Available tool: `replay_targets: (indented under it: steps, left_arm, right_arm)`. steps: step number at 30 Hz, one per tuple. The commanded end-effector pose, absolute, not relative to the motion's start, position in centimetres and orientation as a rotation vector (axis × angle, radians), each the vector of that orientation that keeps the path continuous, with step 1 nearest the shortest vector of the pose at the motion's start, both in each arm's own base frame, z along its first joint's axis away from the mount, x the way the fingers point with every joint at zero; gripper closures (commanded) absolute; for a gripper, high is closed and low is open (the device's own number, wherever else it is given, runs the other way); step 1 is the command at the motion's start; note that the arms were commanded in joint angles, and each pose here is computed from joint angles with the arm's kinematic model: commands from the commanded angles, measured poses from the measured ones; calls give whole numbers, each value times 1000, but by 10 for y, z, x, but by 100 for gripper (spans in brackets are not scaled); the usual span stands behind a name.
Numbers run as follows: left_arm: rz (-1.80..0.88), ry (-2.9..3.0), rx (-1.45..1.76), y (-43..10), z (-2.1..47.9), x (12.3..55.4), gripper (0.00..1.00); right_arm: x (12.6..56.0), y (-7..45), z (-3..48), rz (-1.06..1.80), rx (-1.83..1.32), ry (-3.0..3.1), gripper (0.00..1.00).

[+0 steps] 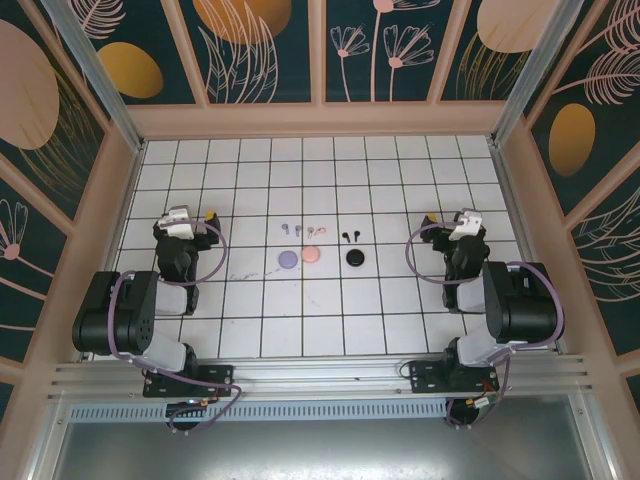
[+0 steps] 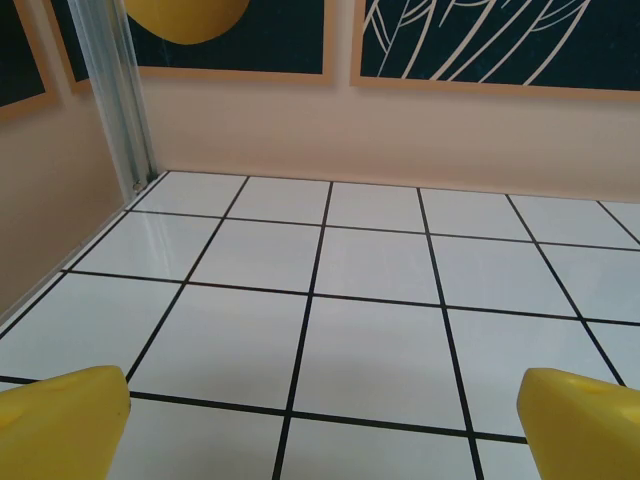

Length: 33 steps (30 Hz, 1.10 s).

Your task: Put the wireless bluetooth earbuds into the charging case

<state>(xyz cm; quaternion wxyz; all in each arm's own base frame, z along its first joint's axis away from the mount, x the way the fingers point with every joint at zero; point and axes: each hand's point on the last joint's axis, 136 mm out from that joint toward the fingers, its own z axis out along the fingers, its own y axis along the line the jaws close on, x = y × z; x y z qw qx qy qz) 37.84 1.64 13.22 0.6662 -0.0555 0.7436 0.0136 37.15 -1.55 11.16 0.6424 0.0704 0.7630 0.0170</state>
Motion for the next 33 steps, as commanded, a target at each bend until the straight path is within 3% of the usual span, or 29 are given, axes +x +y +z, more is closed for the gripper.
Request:
replay_targets:
  steps: [1, 33]
  left_arm:
    - [21, 1663, -134, 17, 136, 378, 1]
    - [35, 1660, -161, 21, 140, 379, 1]
  right_arm:
    - [377, -15, 122, 47, 138, 1708, 1]
    - [384, -14, 131, 55, 139, 1739, 1]
